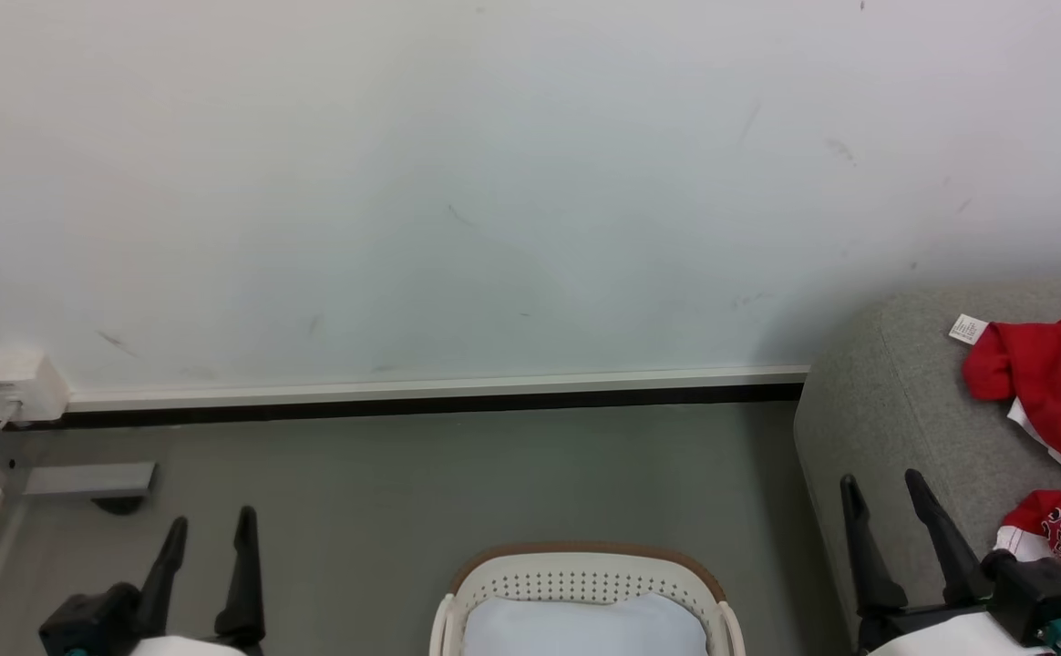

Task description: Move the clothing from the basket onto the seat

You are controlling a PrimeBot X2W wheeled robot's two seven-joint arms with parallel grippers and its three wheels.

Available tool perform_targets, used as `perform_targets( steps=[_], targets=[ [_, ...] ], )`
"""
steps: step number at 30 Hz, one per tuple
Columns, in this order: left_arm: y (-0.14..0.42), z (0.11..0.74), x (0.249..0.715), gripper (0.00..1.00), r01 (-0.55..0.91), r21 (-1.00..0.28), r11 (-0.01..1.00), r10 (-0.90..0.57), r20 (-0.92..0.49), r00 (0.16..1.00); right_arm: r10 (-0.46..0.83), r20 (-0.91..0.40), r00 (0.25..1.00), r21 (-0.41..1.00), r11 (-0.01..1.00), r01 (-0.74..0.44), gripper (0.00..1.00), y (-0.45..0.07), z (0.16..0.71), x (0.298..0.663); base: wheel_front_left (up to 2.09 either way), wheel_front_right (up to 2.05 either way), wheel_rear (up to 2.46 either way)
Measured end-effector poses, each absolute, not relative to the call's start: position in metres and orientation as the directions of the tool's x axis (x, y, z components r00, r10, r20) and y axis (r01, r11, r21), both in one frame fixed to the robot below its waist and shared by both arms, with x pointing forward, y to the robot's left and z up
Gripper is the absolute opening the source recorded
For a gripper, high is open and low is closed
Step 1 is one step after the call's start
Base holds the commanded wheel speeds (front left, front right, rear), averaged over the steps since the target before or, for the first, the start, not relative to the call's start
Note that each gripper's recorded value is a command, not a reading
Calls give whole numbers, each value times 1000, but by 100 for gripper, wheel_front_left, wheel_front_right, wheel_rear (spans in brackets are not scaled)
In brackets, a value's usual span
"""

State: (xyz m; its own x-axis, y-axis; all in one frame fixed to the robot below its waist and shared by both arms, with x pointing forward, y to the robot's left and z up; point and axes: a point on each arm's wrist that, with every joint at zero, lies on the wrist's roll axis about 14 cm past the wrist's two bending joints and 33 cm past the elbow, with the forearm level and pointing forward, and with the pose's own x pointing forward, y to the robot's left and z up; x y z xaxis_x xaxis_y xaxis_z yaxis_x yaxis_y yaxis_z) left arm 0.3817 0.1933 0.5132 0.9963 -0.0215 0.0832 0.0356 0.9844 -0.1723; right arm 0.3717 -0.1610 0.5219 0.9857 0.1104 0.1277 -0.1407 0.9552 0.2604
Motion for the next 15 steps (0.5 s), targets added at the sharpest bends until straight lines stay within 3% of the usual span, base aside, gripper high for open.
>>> perform_targets(
  steps=[15],
  targets=[
    [194,505,380,100,30,-167,985,-18,74,997,152,144,978,259,948,-185,100,-140,527,376,0,0,0]
  ],
)
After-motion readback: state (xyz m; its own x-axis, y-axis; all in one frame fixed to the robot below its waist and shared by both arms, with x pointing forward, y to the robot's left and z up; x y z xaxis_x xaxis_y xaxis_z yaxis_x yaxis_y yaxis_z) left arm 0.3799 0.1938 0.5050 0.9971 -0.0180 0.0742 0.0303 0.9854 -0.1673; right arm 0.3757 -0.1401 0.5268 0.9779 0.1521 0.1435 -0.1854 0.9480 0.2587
